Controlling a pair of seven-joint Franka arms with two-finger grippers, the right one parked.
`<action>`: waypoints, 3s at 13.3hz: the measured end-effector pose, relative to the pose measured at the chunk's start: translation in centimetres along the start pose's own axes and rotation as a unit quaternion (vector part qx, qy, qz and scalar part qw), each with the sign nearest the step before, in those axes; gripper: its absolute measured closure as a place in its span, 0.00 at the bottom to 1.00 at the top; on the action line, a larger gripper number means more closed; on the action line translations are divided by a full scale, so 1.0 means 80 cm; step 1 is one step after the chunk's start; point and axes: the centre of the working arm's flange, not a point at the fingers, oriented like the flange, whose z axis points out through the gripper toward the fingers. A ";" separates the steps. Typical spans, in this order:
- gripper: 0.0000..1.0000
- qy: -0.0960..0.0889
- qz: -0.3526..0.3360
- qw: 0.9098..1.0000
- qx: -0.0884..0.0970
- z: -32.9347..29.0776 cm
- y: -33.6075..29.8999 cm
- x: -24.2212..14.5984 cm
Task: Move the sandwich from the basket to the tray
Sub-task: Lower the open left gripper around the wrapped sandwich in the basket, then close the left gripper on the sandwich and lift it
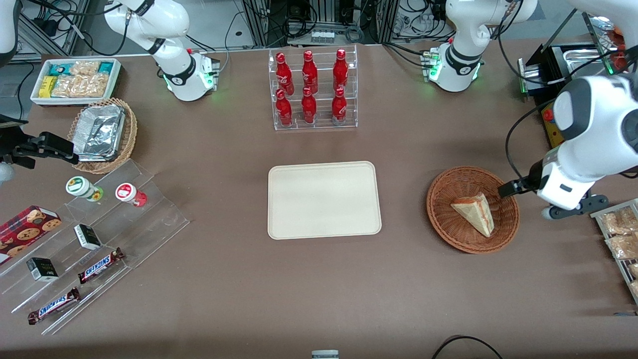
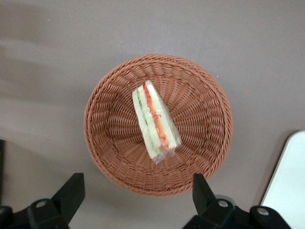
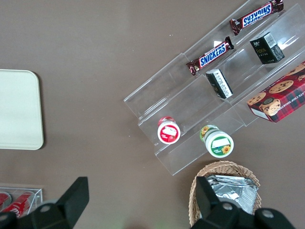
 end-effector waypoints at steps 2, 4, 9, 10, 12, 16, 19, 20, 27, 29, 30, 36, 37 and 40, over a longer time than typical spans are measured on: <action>0.00 0.003 -0.038 0.999 -0.005 0.031 0.004 0.003; 0.00 0.012 -0.083 0.996 -0.008 0.066 0.014 0.000; 0.00 0.021 -0.132 0.991 -0.012 0.122 0.016 -0.020; 0.00 0.022 -0.136 0.990 -0.012 0.130 0.015 -0.023; 0.00 0.031 -0.140 0.990 -0.017 0.146 0.012 -0.030; 0.00 0.039 -0.142 0.989 -0.020 0.168 0.011 -0.034; 0.00 0.033 -0.142 0.989 -0.016 0.182 0.012 -0.034; 0.00 0.031 -0.143 0.989 -0.015 0.185 0.012 -0.034; 0.04 0.029 -0.142 0.989 -0.014 0.199 0.017 -0.034; 0.11 0.028 -0.150 0.988 -0.014 0.200 0.017 -0.034; 0.22 0.029 -0.151 0.988 -0.015 0.200 0.017 -0.034; 0.72 0.032 -0.163 0.986 -0.018 0.184 0.026 -0.028; 0.74 0.021 -0.160 0.987 -0.013 0.170 0.032 -0.026; 0.85 -0.012 -0.140 0.990 0.011 0.080 0.054 -0.026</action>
